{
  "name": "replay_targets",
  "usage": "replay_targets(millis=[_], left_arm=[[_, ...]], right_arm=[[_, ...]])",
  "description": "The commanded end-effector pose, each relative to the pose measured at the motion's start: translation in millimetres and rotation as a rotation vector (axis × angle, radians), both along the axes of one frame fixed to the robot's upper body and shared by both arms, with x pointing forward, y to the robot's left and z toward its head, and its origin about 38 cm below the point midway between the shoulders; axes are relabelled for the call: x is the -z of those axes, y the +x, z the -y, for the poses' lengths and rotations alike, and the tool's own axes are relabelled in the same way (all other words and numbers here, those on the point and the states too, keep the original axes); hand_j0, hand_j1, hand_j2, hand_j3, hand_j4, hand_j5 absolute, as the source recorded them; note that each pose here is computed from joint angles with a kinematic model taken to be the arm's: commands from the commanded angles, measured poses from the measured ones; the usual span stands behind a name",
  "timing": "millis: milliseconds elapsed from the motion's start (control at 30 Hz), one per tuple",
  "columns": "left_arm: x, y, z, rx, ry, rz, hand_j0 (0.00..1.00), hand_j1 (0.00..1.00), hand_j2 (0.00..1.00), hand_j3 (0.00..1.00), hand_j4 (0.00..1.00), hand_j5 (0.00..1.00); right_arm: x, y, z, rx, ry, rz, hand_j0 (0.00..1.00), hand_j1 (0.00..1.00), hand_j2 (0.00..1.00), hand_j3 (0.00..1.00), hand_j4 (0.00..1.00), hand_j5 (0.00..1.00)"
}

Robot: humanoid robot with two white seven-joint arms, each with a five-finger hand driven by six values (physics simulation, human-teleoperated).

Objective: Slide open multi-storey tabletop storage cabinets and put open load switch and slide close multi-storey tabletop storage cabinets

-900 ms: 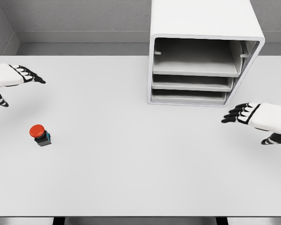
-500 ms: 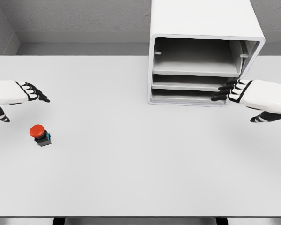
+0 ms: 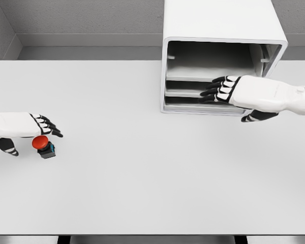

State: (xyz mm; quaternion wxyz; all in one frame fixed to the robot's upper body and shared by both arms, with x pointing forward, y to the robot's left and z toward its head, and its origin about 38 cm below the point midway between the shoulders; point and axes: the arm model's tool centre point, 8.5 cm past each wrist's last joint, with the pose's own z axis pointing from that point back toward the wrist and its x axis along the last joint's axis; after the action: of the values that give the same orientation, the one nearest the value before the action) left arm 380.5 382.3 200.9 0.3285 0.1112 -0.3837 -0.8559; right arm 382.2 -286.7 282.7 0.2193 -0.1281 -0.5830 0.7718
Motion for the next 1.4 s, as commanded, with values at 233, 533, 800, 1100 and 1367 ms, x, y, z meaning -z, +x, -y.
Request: replay_targets(millis=[233, 533, 800, 1100, 1367], left_arm=[[-0.2, -0.3, 1, 0.000, -0.002, -0.002, 1.00, 1.00, 1.00, 1.00, 1.00, 1.00], [-1.9, 1.1, -1, -0.006, 0.003, 0.001, 1.00, 1.00, 1.00, 1.00, 1.00, 1.00], [-1.9, 1.1, -1, -0.006, 0.003, 0.001, 1.00, 1.00, 1.00, 1.00, 1.00, 1.00], [-1.9, 1.1, -1, -0.006, 0.003, 0.001, 1.00, 1.00, 1.00, 1.00, 1.00, 1.00], [-1.9, 0.4, -2, -0.007, 0.005, 0.000, 1.00, 1.00, 1.00, 1.00, 1.00, 1.00]], right_arm=[[19.1, 23.2, -12, 0.077, 0.030, -0.077, 1.00, 1.00, 1.00, 1.00, 1.00, 1.00], [20.0, 47.8, -9, 0.150, 0.070, -0.098, 1.00, 1.00, 1.00, 1.00, 1.00, 1.00], [28.4, 67.1, -25, 0.183, 0.062, -0.138, 1.00, 1.00, 1.00, 1.00, 1.00, 1.00], [32.4, 85.8, -23, 0.233, 0.058, -0.162, 1.00, 1.00, 1.00, 1.00, 1.00, 1.00], [36.5, 90.5, -24, 0.236, 0.058, -0.170, 1.00, 1.00, 1.00, 1.00, 1.00, 1.00]])
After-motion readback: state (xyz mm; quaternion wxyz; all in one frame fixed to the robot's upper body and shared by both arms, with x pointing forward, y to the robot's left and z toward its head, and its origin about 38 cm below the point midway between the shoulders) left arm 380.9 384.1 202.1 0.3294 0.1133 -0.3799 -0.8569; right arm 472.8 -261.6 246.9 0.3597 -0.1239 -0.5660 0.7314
